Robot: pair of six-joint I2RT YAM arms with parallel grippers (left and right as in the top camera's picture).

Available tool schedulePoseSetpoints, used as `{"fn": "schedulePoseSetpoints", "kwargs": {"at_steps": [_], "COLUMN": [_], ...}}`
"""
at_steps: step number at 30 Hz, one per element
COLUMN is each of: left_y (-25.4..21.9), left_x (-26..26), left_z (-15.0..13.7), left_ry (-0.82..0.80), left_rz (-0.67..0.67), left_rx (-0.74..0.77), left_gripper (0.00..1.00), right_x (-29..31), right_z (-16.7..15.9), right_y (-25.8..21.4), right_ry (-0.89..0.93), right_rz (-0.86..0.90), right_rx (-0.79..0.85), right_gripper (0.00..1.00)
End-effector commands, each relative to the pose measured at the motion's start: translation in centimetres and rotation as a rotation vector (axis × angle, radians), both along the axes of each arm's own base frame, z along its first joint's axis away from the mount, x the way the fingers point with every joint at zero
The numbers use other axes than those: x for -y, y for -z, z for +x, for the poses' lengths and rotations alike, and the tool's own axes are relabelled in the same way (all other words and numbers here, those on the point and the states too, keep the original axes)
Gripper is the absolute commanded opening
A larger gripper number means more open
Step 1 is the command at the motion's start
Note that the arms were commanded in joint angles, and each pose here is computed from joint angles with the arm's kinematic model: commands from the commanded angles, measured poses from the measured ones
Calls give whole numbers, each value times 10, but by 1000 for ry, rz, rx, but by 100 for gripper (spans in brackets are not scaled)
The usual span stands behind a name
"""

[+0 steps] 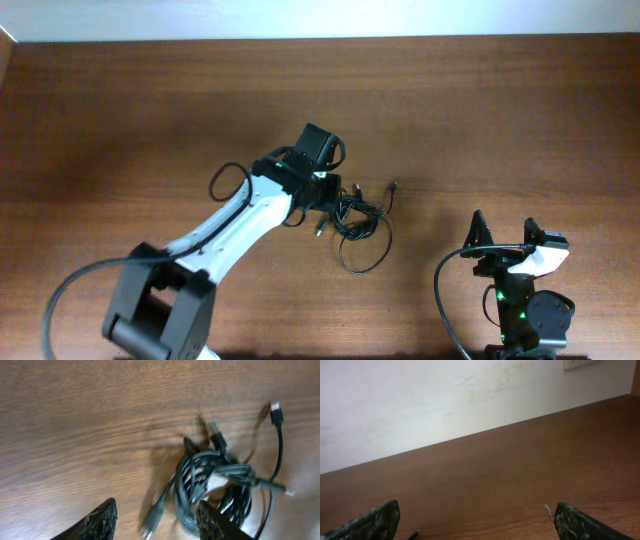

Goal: Untangle cables
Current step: 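Reach the left gripper to the black cable bundle and grasp it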

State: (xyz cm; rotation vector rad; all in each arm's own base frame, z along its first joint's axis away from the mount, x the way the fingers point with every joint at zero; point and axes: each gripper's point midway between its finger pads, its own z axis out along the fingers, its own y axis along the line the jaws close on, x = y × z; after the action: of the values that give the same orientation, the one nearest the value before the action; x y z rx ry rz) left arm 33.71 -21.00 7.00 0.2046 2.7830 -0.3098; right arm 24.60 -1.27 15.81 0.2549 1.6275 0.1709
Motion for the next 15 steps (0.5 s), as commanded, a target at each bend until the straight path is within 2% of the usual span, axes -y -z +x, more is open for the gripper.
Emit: {"fn": "schedulePoseSetpoints", "kwargs": {"at_steps": [1,3,7,12,15], "left_y": [14,24,41,56,57], "left_x": [17,18,18,18,21], "left_z": [-2,-2,-4,-8,-3], "left_ry": [-26,-25,-23,-20,-19], "left_rz": [-53,-44,-30,-15,-26], "left_rx": [-61,-75,-111,-147,-131], "left_gripper": [60,62,43,40,44], "right_x": [-4,-4,-4,-4,-4], "right_z": [0,0,0,0,0], "right_y": [2,2,2,2,2], "right_ry": [-19,-19,-19,-19,-19], "right_rz": [-2,-2,-2,-2,-2], "right_rx": [-3,-3,-3,-3,-3], "right_gripper": [98,98,99,98,98]}}
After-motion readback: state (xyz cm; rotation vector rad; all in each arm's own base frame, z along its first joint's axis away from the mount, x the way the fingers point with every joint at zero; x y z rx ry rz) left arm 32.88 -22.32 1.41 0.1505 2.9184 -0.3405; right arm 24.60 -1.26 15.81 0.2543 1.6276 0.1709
